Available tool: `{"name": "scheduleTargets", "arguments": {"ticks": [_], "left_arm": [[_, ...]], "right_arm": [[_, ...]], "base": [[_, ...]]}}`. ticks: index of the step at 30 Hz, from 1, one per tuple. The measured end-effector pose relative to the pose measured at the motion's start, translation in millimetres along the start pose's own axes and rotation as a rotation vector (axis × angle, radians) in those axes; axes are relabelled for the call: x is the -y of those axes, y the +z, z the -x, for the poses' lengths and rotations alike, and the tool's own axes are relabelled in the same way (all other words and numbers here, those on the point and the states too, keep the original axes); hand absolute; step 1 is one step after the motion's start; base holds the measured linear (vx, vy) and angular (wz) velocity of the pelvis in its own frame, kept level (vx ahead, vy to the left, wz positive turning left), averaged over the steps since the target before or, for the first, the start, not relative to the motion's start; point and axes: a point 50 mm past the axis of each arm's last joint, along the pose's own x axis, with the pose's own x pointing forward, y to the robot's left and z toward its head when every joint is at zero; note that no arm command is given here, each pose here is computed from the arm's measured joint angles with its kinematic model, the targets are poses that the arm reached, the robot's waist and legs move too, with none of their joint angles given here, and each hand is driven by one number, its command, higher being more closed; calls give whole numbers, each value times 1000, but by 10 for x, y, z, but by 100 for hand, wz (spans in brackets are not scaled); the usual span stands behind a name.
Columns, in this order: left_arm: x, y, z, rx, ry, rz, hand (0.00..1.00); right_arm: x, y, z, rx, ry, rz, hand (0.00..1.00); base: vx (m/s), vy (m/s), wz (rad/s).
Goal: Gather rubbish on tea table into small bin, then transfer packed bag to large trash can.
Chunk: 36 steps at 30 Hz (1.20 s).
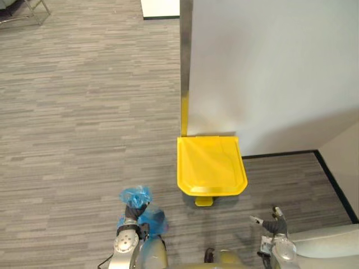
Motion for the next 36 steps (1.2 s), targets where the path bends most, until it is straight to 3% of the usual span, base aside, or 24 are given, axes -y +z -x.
{"name": "scheduleTargets", "arguments": {"ticks": [8, 24, 36], "left_arm": [[-95, -238, 43, -103, 17, -34, 100], [-129, -97, -63, -51, 18, -58, 100], [213, 113, -275, 5, -61, -22, 100]], "right_arm": [[-103, -74, 24, -34, 15, -23, 0], [-166, -72, -4, -56, 22, -44, 0], [218, -34, -102, -68, -123, -106, 0]], "base": [[-69, 145, -13], [43, 20, 5], [284, -227, 32]]}}
